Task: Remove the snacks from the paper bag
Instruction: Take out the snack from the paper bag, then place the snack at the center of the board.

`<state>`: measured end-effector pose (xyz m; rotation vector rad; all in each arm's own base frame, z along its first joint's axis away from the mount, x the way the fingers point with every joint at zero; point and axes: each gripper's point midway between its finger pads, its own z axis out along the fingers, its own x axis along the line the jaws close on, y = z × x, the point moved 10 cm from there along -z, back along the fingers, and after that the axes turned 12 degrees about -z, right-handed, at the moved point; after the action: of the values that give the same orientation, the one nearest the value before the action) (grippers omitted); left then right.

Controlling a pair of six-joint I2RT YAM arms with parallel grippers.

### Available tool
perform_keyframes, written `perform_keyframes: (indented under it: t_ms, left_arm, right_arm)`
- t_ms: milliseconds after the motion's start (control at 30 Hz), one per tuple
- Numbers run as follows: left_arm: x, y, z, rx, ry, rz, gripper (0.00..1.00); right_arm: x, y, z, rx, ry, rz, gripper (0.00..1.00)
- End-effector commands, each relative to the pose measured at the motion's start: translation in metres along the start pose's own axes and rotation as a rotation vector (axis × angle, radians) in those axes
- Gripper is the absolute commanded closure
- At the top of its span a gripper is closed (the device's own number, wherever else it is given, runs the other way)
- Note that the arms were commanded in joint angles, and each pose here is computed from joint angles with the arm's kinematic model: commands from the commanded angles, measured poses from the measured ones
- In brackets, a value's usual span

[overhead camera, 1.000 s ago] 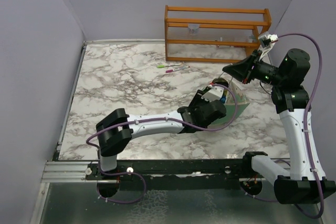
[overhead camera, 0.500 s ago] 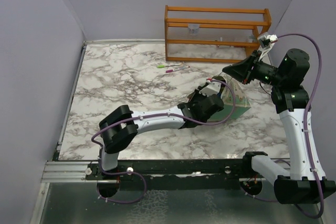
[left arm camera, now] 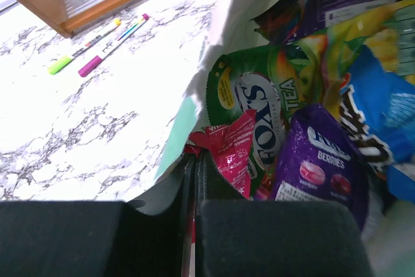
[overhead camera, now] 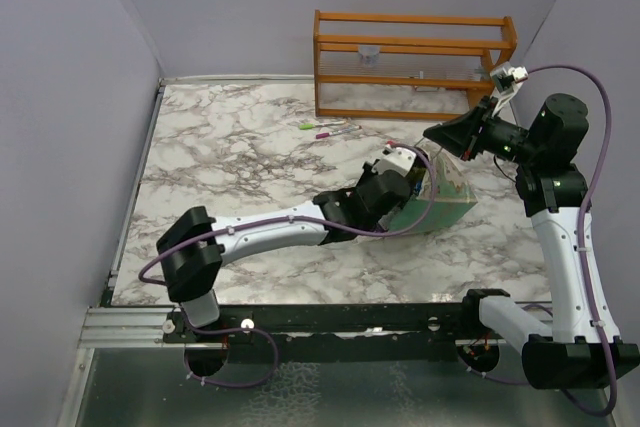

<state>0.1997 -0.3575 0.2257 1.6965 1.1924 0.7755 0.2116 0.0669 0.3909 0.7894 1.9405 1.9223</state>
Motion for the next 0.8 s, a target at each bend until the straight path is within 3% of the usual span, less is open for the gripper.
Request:
perform_keyframes:
  t_ms: [0, 233, 433, 500, 633, 767]
  left_arm:
    - [0.012, 0.033, -0.035, -0.052, -0.138, -0.071, 1.0]
    - [0.033, 0.063, -0.085, -0.133, -0.361, -0.1, 1.0]
    - [0.067, 0.081, -0.14, -0.297, -0.572, -0.072, 1.0]
    - [0.084, 0.08, -0.15, -0.34, -0.52, -0.088, 1.0]
    - [0.123, 0.07, -0.148, -0.37, -0.195, -0.157, 1.0]
    - [0.164, 0.058, -0.12, -0.251, 0.075, -0.24, 1.0]
  right_arm:
    - [0.003, 0.011, -0.003, -0.052, -0.038, -0.098, 0.97]
    - [-0.002, 0.007, -0.003, -0.045, -0.08, -0.099, 0.97]
    - [-0.003, 0.006, -0.003, -0.045, -0.094, -0.103, 0.97]
    - [-0.003, 0.006, -0.003, -0.045, -0.097, -0.103, 0.97]
    - [-0.003, 0.005, -0.003, -0.049, -0.1, -0.108, 0.97]
    - [-0.005, 0.004, -0.002, -0.049, -0.107, -0.108, 0.97]
